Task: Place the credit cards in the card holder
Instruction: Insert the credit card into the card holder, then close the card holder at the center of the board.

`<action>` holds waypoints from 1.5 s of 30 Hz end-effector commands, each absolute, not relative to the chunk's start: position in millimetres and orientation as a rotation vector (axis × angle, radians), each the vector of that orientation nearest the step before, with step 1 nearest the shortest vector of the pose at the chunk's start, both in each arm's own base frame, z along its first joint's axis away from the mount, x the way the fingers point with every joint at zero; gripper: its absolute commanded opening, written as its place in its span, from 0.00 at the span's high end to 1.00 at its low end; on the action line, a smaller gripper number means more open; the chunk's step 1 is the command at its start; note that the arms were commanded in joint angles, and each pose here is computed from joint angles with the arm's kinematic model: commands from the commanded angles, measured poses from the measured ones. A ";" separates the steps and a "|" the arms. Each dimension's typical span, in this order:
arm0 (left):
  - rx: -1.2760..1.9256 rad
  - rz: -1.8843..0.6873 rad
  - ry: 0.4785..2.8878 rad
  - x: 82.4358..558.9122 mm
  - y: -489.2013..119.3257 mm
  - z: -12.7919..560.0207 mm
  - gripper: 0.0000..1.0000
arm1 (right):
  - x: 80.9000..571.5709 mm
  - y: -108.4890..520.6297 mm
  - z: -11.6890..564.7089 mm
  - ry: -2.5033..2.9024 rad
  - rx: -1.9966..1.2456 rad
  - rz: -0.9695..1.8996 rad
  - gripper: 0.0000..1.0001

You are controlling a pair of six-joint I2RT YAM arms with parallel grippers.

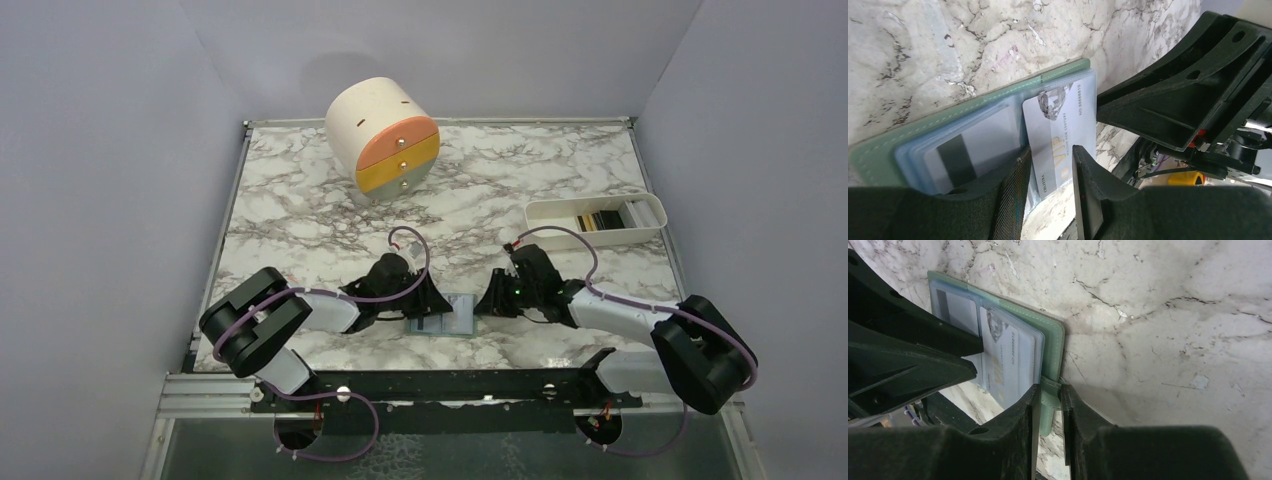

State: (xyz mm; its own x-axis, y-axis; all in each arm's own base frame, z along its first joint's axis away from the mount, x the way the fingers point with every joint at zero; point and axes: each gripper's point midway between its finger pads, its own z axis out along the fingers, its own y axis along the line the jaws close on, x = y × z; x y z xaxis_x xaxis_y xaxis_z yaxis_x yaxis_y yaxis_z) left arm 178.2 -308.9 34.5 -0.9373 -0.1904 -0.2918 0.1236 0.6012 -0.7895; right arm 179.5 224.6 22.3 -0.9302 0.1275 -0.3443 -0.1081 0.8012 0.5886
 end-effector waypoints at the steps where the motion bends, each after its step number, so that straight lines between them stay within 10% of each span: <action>1: -0.019 -1.233 2.513 175.0 -314.8 30.8 0.63 | 176.4 234.9 20.0 2.598 -0.012 0.973 0.79; 36: -0.244 -0.671 2.604 206.9 -185.8 41.6 0.39 | 155.3 295.9 36.7 2.496 -0.301 1.197 0.66; 45: -0.250 -0.890 2.610 195.5 -195.7 41.9 0.37 | 150.4 321.3 27.6 2.483 -0.684 1.141 0.66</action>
State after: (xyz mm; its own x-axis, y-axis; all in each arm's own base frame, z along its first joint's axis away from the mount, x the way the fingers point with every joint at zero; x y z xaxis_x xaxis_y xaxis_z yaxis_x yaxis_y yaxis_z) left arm 206.1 -192.1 42.8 -0.8961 -0.2909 -0.3352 -0.0627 0.8307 -0.5532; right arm 147.0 319.9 26.6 -0.8979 -0.1794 -0.4019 -0.4245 0.5938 0.6835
